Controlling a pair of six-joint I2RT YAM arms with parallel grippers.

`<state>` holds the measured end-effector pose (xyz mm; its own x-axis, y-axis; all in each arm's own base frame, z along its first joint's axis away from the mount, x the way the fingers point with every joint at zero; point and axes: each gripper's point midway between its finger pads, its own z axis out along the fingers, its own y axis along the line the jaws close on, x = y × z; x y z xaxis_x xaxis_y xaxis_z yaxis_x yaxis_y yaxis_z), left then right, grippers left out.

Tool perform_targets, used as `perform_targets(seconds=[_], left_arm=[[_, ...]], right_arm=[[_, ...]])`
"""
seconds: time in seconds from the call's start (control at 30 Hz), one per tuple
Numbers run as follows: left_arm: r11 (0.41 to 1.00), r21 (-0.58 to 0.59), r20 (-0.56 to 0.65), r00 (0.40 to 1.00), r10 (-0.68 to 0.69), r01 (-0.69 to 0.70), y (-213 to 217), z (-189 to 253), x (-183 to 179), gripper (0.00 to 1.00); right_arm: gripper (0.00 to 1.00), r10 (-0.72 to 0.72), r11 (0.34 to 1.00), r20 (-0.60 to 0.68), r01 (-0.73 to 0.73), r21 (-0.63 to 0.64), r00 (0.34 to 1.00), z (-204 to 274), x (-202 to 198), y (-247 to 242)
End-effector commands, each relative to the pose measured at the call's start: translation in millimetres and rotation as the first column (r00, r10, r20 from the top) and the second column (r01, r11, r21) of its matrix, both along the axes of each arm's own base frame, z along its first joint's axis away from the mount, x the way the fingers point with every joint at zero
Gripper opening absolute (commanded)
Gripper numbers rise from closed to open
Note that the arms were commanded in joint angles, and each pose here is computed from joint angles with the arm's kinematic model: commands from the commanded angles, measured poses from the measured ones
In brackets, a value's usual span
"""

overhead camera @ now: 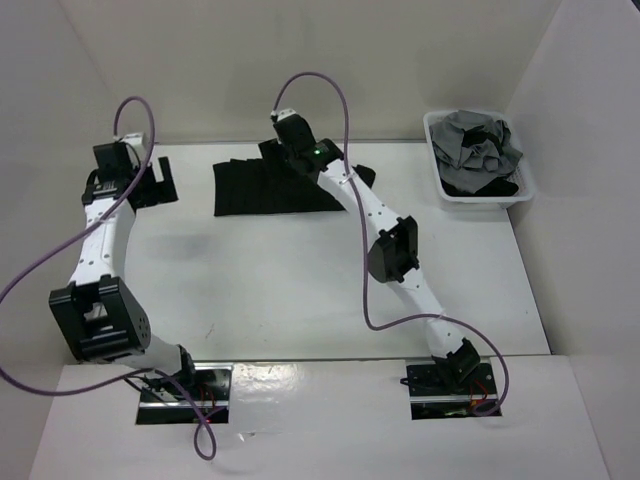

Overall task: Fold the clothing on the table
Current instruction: Fold the skirt

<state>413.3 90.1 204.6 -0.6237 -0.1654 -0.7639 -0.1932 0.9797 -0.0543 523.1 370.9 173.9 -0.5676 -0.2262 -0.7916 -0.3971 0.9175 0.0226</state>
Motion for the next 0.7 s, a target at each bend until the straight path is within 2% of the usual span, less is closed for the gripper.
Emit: perform_targets(seconds=[0.0, 0.17, 0.3, 0.53, 0.67], left_arm=[[1.000, -0.004, -0.087, 0.996, -0.006, 0.006, 16.4, -21.7, -45.2, 1.00], [0.997, -0.072, -0.082, 0.997, -0.010, 0.005, 20.5, -28.6, -82.3, 1.00], [0.999, -0.043, -0.056, 0.998, 0.009, -0.011, 23.4, -22.2, -104.6, 1.00], [0.998, -0.031, -0.032, 0.998, 0.046, -0.047, 31.2, -16.3, -120.8, 1.00], [0.997, -0.048, -0.034, 0.998, 0.052, -0.054, 33.4, -19.4, -123.5, 1.00]], right_arm=[[0.98, -0.120, 0.992, 0.027, 0.121, -0.037, 0.992, -26.9, 26.6, -18.0], [0.98, -0.167, 0.984, 0.059, 0.170, -0.058, 0.984, -48.2, 40.7, -20.5], [0.98, -0.183, 0.981, 0.074, 0.187, -0.051, 0.980, -56.9, 49.9, -23.3], [0.98, -0.169, 0.984, 0.053, 0.172, -0.046, 0.984, -81.4, 55.2, -20.8], [0.98, -0.116, 0.992, -0.034, 0.114, -0.050, 0.993, -115.0, 43.9, -12.0]])
